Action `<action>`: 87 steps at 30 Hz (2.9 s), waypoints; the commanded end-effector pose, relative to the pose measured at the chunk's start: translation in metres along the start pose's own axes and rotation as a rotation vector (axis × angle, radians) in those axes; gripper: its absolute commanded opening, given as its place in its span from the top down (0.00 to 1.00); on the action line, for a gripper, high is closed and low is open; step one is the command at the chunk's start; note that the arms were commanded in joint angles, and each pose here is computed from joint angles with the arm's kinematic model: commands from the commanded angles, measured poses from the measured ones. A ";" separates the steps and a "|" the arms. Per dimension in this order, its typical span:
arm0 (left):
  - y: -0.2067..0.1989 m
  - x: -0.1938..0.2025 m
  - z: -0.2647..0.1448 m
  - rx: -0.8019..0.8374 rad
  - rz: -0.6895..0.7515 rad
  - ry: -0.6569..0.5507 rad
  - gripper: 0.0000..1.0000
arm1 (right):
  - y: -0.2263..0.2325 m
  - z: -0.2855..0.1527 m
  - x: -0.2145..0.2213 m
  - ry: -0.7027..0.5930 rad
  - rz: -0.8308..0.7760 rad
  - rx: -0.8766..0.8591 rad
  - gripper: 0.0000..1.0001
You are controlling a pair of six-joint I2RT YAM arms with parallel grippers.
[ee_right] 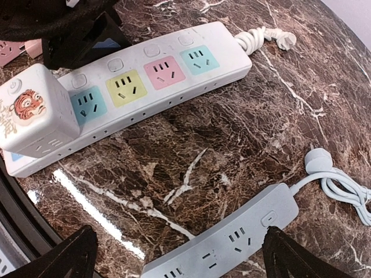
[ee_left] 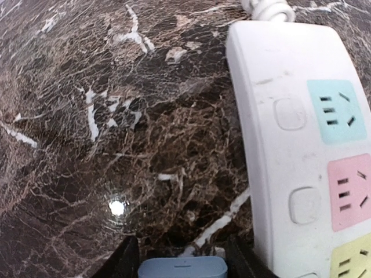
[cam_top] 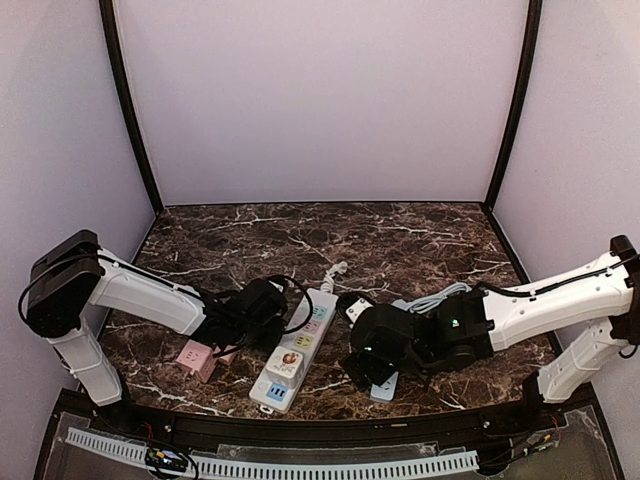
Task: Insert the plug
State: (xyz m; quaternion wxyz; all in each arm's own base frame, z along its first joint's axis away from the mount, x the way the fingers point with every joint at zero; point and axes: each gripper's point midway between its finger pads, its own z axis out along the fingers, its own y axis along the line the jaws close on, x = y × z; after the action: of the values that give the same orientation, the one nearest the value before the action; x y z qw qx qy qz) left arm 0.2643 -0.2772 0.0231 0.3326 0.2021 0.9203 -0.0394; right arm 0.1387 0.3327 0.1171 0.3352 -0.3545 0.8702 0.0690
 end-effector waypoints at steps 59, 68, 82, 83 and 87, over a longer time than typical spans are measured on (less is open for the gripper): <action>-0.002 -0.014 -0.057 0.112 0.083 -0.348 0.98 | -0.032 -0.038 -0.089 -0.255 0.219 -0.145 0.05; -0.043 -0.054 -0.098 0.312 0.300 -0.609 0.99 | -0.010 -0.038 -0.114 -0.206 0.187 -0.280 0.06; -0.090 -0.062 -0.151 0.576 0.541 -0.799 0.99 | 0.012 -0.029 -0.117 -0.128 0.253 -0.472 0.13; -0.092 -0.061 -0.152 0.593 0.551 -0.800 0.99 | 0.014 -0.030 -0.118 -0.125 0.255 -0.485 0.14; -0.095 -0.062 -0.160 0.624 0.568 -0.821 0.99 | 0.017 -0.028 -0.119 -0.112 0.284 -0.501 0.18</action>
State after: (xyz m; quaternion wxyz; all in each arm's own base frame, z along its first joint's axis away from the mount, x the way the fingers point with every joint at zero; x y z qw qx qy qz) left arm 0.1883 -0.3484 0.1642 0.5721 0.4766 0.6119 -0.2667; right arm 0.1790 0.3918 0.2071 0.2897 -0.3035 0.8510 0.3160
